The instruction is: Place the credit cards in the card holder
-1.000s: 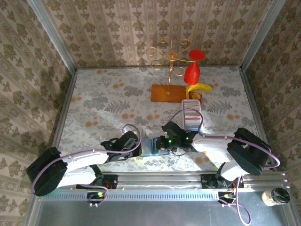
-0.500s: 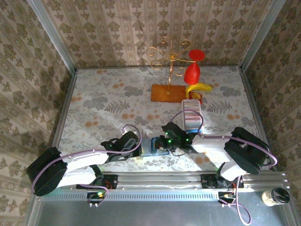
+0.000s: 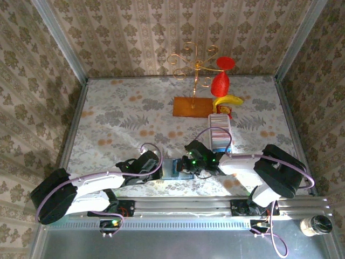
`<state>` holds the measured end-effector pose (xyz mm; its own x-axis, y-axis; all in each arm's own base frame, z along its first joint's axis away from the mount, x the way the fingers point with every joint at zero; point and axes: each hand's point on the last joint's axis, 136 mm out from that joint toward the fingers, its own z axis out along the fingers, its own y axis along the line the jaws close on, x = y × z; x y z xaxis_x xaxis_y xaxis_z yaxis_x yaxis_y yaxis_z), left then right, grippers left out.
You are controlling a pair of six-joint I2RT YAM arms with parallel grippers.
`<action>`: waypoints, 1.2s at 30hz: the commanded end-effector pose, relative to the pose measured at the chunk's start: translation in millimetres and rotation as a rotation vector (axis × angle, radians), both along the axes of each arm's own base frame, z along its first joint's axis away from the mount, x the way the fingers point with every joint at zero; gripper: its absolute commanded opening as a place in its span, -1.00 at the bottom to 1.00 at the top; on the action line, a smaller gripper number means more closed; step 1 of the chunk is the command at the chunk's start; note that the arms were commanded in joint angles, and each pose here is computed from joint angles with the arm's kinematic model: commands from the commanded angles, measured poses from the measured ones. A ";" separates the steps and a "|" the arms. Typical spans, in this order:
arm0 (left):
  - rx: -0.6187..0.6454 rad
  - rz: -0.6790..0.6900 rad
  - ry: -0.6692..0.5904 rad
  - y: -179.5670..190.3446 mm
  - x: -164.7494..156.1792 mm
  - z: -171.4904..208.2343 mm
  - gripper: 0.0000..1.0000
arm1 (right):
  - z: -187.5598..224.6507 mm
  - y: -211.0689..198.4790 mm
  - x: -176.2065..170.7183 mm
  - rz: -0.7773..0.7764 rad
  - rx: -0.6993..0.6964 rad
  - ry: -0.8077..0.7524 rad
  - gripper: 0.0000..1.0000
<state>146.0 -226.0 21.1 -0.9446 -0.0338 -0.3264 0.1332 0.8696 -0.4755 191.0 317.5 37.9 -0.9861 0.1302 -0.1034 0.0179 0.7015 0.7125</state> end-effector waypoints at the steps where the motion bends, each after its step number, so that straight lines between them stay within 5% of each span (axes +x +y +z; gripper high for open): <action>1: 0.006 0.002 0.013 -2.3 -1.4 -0.4 -0.94 | -5.3 4.0 -8.3 0.035 -0.001 0.040 -1.00; 20: 0.005 -0.006 0.012 -4.3 -1.9 -0.2 -0.95 | -12.5 -11.2 -8.4 0.105 -0.182 0.027 -0.25; 36: -0.001 -0.013 0.009 -6.4 -3.7 1.2 -0.97 | -17.5 -12.7 -8.8 0.161 -0.268 0.025 -0.24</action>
